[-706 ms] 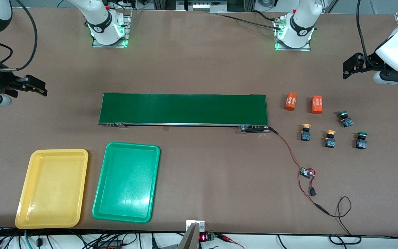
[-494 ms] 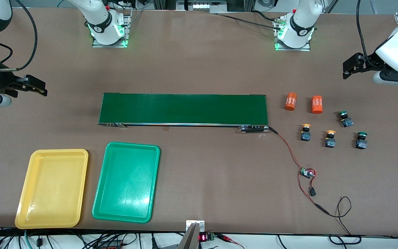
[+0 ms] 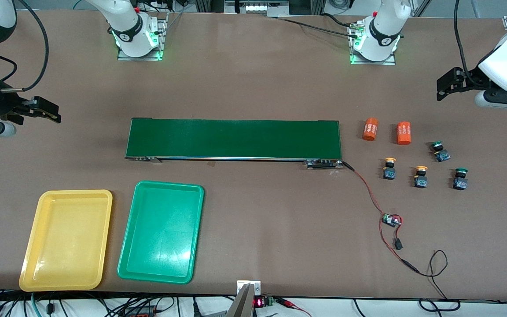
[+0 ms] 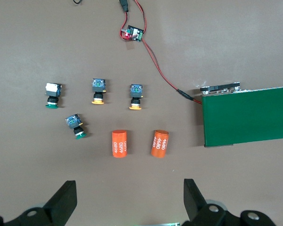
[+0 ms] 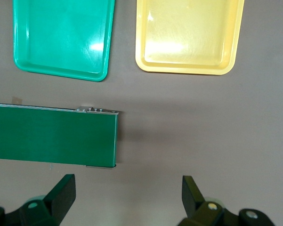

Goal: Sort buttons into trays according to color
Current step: 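Move the left gripper down to the upright orange cylinder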

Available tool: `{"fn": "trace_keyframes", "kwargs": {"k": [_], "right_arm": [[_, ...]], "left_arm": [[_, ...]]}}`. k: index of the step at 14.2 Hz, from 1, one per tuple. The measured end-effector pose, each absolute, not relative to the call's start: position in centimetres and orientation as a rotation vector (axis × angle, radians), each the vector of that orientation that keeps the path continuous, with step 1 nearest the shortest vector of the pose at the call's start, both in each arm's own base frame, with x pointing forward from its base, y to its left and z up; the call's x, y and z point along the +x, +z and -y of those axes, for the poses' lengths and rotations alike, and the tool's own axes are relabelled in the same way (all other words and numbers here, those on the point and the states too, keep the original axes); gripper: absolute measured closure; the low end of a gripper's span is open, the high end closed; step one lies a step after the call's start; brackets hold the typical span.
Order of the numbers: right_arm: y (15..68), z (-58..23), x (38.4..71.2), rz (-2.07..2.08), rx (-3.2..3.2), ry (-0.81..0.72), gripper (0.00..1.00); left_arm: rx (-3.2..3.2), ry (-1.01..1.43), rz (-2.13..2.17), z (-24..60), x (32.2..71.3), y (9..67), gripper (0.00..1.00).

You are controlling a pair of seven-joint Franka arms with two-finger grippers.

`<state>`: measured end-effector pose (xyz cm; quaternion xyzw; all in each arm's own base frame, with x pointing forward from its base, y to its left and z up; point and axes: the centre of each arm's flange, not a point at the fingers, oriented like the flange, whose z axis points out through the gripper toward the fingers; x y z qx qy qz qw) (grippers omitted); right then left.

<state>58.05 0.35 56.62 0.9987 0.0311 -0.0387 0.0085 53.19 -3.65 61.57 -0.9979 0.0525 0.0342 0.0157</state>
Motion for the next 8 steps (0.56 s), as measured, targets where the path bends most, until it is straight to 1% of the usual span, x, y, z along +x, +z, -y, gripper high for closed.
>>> {"fn": "trace_keyframes", "kwargs": {"k": [2, 8], "right_arm": [[56.3, -0.4, 58.2, -0.097, 3.120, -0.129, 0.00], [56.2, -0.4, 58.2, -0.097, 3.119, -0.131, 0.00]], "left_arm": [[-3.100, 0.176, -0.162, 3.6, 53.1, 60.7, 0.00], [-3.074, 0.435, -0.151, 3.4, 55.4, 54.0, 0.00]]}}
